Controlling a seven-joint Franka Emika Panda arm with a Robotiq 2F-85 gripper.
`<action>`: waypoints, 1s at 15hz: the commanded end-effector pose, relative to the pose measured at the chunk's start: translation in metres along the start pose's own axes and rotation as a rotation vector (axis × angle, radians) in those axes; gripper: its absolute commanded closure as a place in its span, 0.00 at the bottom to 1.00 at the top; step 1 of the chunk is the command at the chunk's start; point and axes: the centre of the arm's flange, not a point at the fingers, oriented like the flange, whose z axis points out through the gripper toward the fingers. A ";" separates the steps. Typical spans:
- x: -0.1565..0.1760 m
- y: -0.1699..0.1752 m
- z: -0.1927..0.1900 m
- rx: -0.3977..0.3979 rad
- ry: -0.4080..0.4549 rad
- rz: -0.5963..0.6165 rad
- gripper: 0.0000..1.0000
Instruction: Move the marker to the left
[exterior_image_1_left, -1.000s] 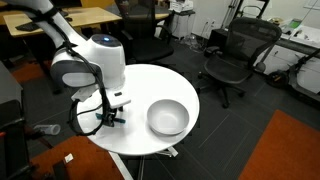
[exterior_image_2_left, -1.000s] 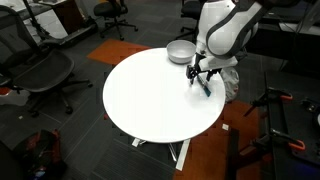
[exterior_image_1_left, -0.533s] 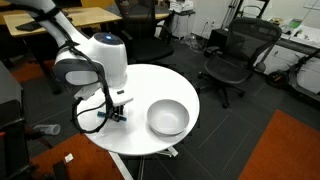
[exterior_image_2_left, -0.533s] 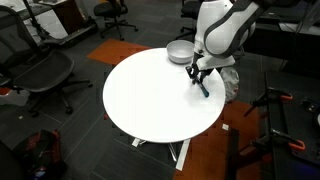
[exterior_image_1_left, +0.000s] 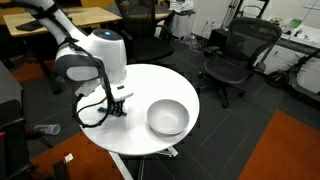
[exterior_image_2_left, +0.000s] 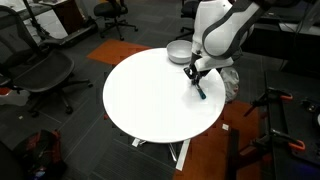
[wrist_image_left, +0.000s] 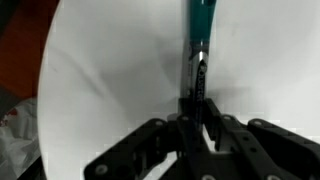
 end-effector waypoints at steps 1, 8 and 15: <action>-0.019 -0.025 -0.031 0.010 0.002 -0.052 0.95; -0.037 -0.093 -0.087 0.044 0.013 -0.140 0.95; -0.042 -0.161 -0.109 0.015 0.043 -0.144 0.95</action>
